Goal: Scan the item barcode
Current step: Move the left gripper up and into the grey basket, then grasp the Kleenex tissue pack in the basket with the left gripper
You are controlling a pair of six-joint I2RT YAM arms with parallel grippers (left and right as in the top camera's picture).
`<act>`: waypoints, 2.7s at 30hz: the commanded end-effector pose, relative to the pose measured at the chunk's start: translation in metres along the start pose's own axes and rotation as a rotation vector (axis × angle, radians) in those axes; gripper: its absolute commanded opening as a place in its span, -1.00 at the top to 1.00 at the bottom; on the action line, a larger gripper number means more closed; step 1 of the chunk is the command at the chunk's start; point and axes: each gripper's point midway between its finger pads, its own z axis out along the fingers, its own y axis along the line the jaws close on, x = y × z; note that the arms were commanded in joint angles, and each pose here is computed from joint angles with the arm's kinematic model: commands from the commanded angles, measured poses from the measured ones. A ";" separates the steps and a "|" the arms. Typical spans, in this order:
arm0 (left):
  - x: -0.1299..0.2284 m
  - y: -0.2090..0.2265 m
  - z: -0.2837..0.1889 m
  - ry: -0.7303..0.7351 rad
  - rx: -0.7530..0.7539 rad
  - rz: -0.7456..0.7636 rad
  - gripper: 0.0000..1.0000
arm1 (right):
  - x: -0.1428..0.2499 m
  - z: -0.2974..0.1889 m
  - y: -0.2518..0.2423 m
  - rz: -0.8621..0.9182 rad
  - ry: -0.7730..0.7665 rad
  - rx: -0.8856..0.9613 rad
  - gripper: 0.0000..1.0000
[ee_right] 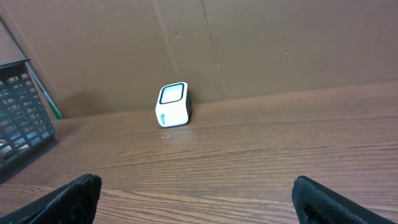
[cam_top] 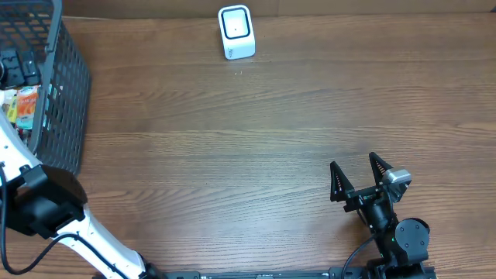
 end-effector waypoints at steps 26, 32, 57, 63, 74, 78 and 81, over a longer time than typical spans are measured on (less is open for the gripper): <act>0.048 -0.015 0.102 0.207 0.260 0.017 -0.99 | 0.002 0.000 0.000 0.000 -0.001 -0.003 -1.00; 0.061 -0.020 0.122 0.260 0.279 0.011 -1.00 | 0.002 0.000 0.000 0.000 -0.001 -0.003 -1.00; 0.082 -0.027 0.151 0.344 0.305 -0.015 -0.61 | 0.002 0.000 0.000 0.000 -0.001 -0.003 -1.00; 0.082 -0.027 0.151 0.346 0.306 -0.016 -0.08 | 0.002 0.000 0.000 0.000 -0.001 -0.003 -1.00; 0.082 -0.027 0.149 0.344 0.306 -0.016 0.17 | 0.002 0.000 0.000 0.000 -0.001 -0.003 -1.00; 0.074 -0.024 0.139 0.319 0.293 -0.028 0.18 | 0.002 0.000 0.000 0.000 -0.001 -0.003 -1.00; 0.066 -0.021 0.128 0.284 0.280 -0.033 0.20 | 0.002 0.000 0.000 0.000 -0.001 -0.003 -1.00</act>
